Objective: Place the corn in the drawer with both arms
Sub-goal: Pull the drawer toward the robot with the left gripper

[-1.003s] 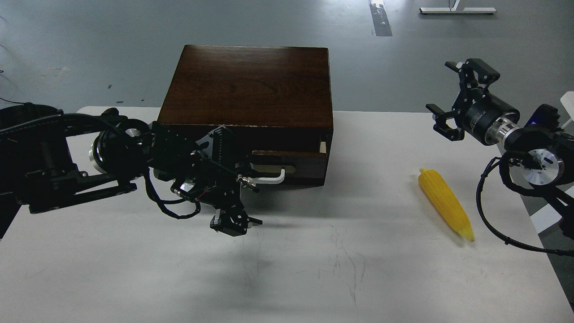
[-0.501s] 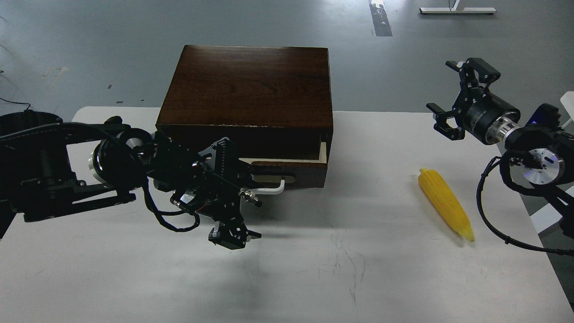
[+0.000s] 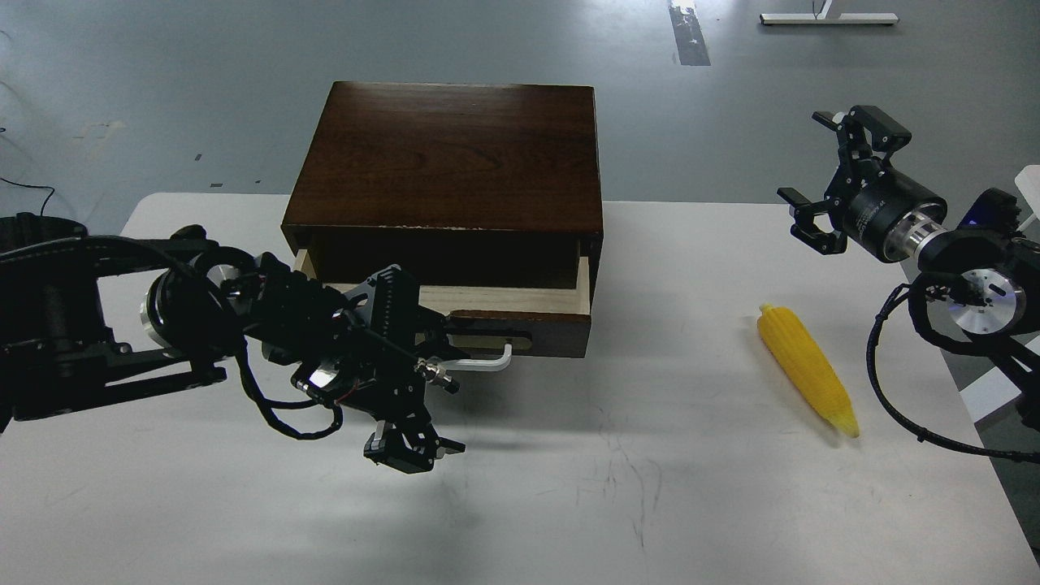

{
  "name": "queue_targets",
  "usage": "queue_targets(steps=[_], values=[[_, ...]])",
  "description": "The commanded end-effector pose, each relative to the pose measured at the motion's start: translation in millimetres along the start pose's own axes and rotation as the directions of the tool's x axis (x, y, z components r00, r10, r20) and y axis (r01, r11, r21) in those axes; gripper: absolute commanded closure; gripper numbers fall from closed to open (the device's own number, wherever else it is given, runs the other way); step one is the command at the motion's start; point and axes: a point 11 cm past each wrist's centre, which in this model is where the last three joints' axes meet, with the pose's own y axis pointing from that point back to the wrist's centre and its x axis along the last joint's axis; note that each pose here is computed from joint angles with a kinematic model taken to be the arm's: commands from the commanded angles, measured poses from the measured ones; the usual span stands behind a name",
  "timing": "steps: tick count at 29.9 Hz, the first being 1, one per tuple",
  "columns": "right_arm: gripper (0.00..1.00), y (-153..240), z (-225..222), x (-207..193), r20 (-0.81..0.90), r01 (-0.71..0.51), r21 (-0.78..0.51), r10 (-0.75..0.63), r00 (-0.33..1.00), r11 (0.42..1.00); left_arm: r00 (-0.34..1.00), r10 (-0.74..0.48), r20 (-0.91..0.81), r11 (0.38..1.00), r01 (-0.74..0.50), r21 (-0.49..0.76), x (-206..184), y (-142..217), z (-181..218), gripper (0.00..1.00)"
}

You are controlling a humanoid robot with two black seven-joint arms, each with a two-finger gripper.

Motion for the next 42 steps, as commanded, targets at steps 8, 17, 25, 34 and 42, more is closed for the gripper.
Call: queue_targets(steps=[8,17,25,34,42], values=[[0.00,-1,-2,3,-0.002,-0.009,0.001,0.009,1.000,1.000,1.000,0.000,-0.008,1.000,0.000,-0.025,-3,0,11,0.01],[0.00,-1,-2,3,-0.005,-0.012,0.001,0.012,1.000,1.000,1.000,-0.004,-0.013,0.998,0.003,-0.056,-3,-6,21,0.01],[0.00,-1,-2,3,-0.005,-0.012,-0.001,0.012,1.000,1.000,1.000,-0.004,-0.014,0.998,0.003,-0.058,-3,-5,22,0.01],[0.00,-2,-2,3,-0.006,-0.011,0.000,0.011,1.000,1.000,1.000,0.002,0.001,0.998,-0.002,-0.055,2,-4,21,0.01],[0.00,-1,-1,6,-0.006,-0.019,-0.003,0.019,1.000,1.000,1.000,0.005,0.021,0.999,-0.004,-0.038,9,1,16,0.01]])
